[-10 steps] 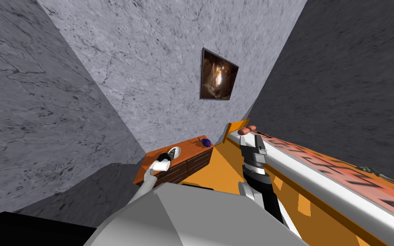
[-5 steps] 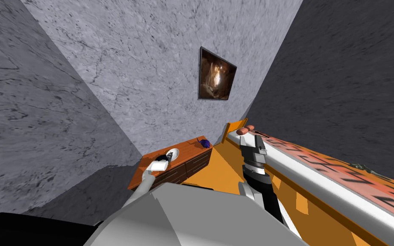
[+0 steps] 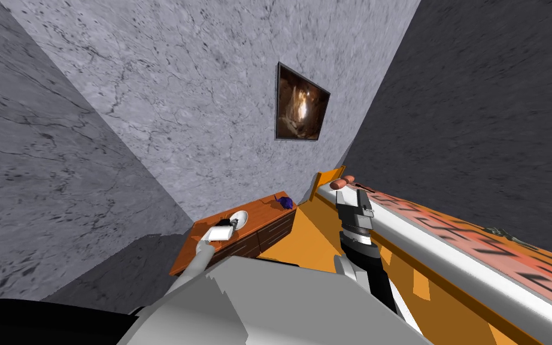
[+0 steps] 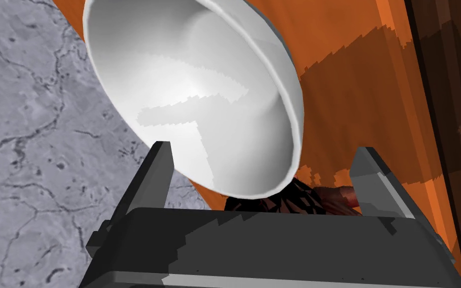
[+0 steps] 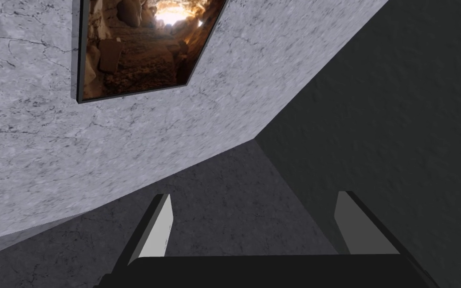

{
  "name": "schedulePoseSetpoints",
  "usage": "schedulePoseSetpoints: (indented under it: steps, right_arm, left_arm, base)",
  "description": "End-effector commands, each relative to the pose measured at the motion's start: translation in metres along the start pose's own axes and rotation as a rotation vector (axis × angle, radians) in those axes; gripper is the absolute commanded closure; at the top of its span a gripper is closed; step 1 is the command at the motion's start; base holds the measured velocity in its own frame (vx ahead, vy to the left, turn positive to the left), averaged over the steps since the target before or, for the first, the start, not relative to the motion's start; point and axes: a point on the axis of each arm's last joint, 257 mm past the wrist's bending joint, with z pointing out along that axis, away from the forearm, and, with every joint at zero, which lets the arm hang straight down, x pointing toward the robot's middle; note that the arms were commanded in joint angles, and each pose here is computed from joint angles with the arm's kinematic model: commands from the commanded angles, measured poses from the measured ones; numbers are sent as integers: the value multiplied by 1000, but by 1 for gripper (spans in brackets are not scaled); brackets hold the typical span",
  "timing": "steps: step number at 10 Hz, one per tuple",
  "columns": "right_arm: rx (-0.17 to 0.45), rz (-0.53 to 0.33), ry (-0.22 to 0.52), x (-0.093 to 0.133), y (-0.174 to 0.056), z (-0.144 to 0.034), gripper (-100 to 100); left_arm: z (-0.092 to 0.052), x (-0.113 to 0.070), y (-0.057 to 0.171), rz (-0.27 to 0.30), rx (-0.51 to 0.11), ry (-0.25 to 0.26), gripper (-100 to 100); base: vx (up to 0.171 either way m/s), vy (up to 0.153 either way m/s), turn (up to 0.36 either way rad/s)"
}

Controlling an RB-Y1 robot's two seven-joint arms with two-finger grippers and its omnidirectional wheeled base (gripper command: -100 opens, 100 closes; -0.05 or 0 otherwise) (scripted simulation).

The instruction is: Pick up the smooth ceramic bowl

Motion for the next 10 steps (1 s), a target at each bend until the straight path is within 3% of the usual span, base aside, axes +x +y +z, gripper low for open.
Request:
schedulePoseSetpoints:
  steps: [1,3,4,5,6,10]
  right_arm:
    - [0,0,0,0,0,0,0]
    - [0,0,0,0,0,0,0]
    - [0,0,0,0,0,0,0]
    - [0,0,0,0,0,0,0]
    - [0,0,0,0,0,0,0]
    - [0,0,0,0,0,0,0]
  left_arm:
    - [2,-10,16,-2,-54,-9,-100]
    - [4,-18,37,-5,-116,-18,-100]
    - [3,-17,30,-4,-92,-15,-100]
    - [3,-18,33,-4,-98,-15,0]
    - [7,-15,37,-6,-97,-16,-100]
    - [15,-11,45,-8,-98,-17,-100]
  base:
    - [53,-9,-36]
    - [54,-7,-27]
    - [27,-4,-2]
    - [0,0,0]
    - [14,13,-12]
    - [33,29,-10]
